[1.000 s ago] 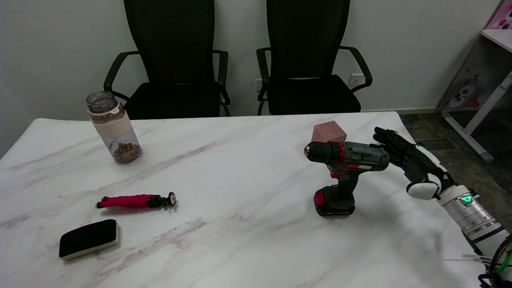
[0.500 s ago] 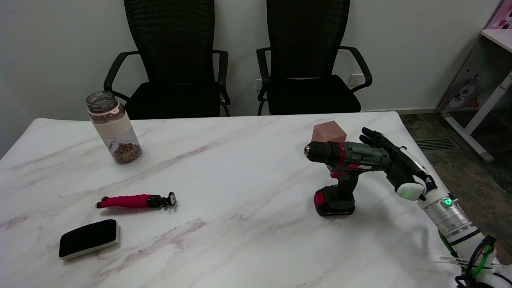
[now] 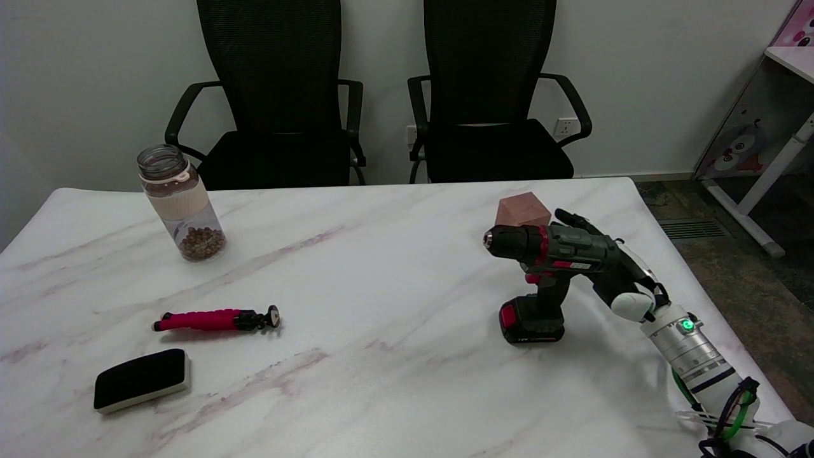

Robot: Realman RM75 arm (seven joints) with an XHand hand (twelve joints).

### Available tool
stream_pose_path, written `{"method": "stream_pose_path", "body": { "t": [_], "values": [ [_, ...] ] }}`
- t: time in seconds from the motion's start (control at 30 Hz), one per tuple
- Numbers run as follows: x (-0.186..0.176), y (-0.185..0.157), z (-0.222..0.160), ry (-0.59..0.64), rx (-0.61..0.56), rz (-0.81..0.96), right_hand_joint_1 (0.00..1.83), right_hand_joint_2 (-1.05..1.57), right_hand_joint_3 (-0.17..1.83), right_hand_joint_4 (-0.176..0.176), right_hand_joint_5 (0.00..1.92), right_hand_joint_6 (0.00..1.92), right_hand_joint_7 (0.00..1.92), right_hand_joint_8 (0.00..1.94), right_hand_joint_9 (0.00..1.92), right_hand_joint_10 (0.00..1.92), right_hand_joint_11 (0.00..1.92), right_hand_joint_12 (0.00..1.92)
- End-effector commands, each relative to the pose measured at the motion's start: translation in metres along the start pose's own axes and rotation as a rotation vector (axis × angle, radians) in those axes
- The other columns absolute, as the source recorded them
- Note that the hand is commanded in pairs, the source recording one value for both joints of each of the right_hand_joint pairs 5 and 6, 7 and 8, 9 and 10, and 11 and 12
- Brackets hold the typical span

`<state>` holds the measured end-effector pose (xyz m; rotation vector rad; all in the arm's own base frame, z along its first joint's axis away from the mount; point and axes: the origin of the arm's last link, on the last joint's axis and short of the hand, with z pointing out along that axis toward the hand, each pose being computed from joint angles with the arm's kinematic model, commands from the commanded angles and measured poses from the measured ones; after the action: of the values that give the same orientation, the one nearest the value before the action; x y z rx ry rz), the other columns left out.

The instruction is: Pick up the power screwdriver.

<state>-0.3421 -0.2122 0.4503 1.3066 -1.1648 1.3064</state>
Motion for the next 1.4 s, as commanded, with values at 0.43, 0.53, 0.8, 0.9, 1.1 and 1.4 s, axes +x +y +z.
{"method": "stream_pose_path", "body": {
  "t": [0.43,0.53,0.8,0.9,1.1,1.4],
  "values": [
    [-0.030,0.003,0.017,-0.100,0.012,0.020,0.92,-0.55,0.86,0.137,0.23,0.23,0.23,0.23,0.32,0.32,0.28,0.28],
    [-0.032,0.003,0.017,-0.113,0.011,0.021,0.92,-0.54,0.86,0.139,0.23,0.23,0.23,0.23,0.31,0.31,0.27,0.27],
    [-0.037,0.003,0.018,-0.148,0.008,0.039,0.92,-0.54,0.85,0.141,0.23,0.23,0.23,0.23,0.30,0.30,0.26,0.26],
    [-0.037,0.003,0.018,-0.149,0.012,0.043,0.92,-0.54,0.85,0.141,0.23,0.23,0.23,0.23,0.30,0.30,0.28,0.28],
    [-0.038,0.002,0.019,-0.150,0.016,0.051,0.92,-0.52,0.83,0.152,0.24,0.24,0.24,0.24,0.31,0.31,0.31,0.31],
    [-0.041,0.000,0.020,-0.156,0.026,0.061,0.93,-0.50,0.81,0.157,0.26,0.26,0.26,0.26,0.36,0.36,0.42,0.42]
  ]
}}
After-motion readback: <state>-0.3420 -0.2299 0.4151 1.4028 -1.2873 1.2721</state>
